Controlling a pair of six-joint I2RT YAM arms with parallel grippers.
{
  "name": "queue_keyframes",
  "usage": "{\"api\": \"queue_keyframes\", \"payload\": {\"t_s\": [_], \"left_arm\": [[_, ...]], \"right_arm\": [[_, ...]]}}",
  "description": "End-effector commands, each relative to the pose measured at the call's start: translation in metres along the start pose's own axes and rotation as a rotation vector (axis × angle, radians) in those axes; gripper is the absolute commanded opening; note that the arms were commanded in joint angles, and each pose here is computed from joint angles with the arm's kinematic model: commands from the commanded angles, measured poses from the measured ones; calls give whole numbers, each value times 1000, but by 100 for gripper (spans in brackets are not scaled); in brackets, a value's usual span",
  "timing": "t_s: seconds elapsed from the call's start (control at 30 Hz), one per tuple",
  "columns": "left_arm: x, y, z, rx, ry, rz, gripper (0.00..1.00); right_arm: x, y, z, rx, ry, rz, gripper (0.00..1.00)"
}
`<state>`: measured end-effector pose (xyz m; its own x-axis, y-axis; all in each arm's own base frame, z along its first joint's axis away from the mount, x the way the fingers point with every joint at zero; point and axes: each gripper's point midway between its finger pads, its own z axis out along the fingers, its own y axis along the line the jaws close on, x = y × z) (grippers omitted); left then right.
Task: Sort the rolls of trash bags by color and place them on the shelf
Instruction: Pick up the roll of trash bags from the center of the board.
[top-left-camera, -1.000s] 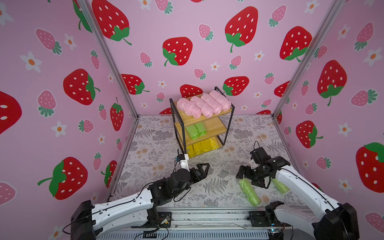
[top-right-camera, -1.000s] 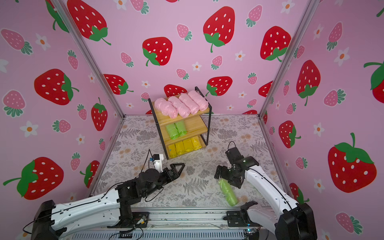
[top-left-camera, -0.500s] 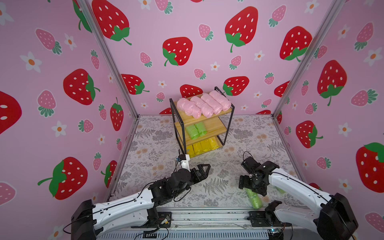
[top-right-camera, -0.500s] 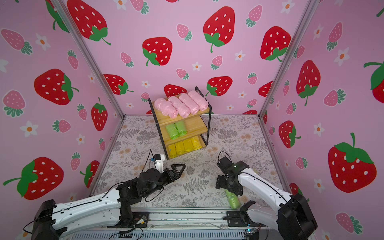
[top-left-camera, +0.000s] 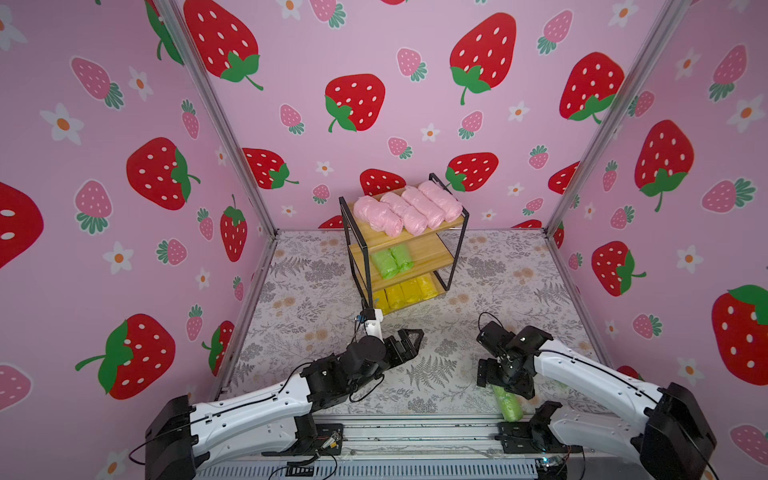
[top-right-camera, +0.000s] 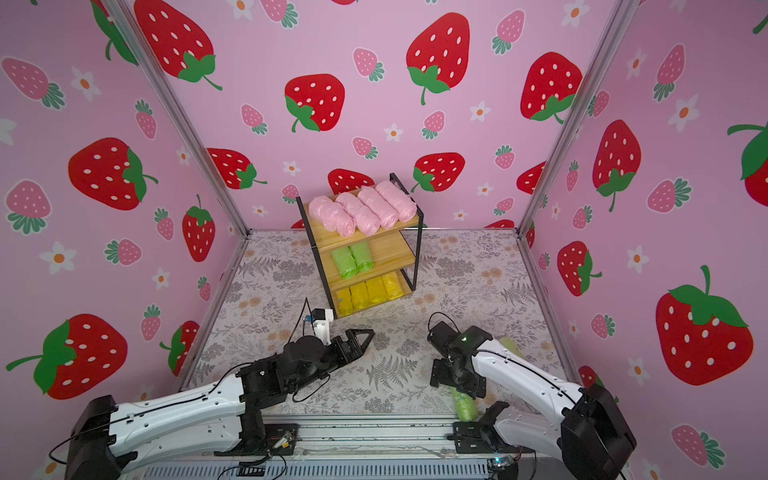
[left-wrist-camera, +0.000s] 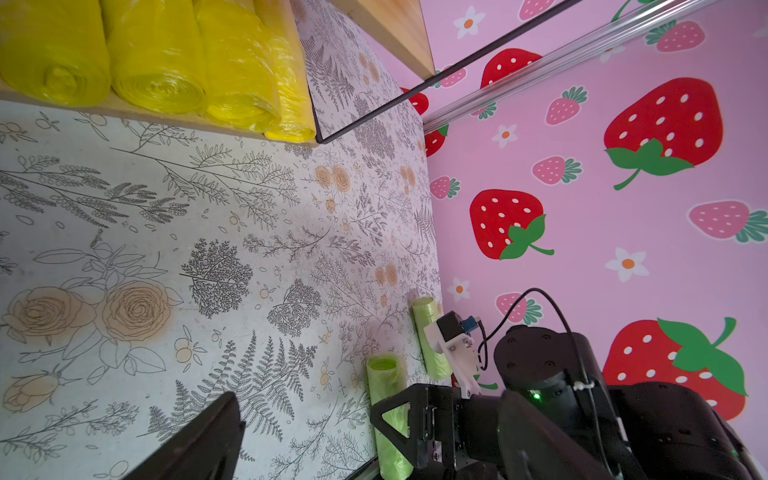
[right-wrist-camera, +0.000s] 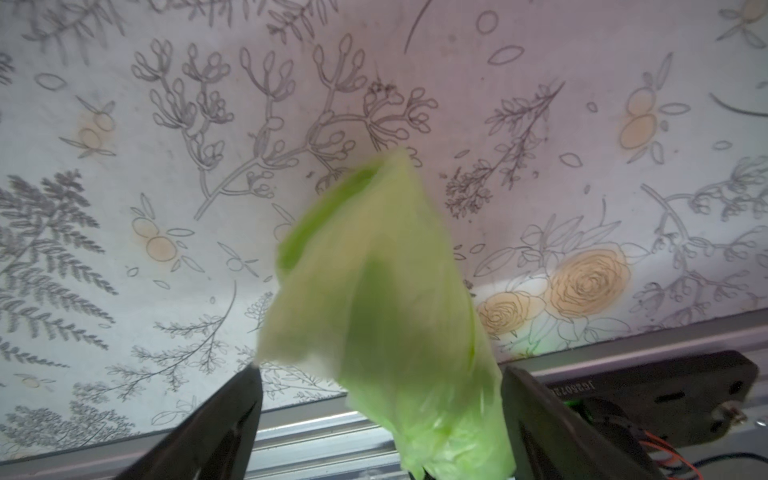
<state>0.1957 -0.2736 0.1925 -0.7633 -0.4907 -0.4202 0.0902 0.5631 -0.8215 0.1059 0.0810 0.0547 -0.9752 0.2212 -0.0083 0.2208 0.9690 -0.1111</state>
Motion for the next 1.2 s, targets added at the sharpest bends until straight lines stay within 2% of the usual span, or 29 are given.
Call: {"api": "queue_keyframes", "payload": {"t_s": [0.0,0.23,0.4,0.57,0.93,1.07,1.17], "left_arm": [[-8,-25,-1,55,-7,-8,100],[-7,-29,2,56,4,-3,100],[-6,-27,2,51,3,-5,100],[-3,-26,5,45,15,-7,100],[-1,-25,7,36,26,-8,100],[0,-24,7,34,34,-7,100],[1,-24,8,33,39,-9,100]], "right_arm": [[2,-15,-9,65,-16,19,97],[14,-17,3,56,23,16,94],[24,-8,12,-10,49,3,87],[30,-3,22,-16,82,-27,83],[25,2,22,-23,54,-59,74],[24,6,21,-47,46,-67,62],[23,7,20,-44,42,-76,40]]}}
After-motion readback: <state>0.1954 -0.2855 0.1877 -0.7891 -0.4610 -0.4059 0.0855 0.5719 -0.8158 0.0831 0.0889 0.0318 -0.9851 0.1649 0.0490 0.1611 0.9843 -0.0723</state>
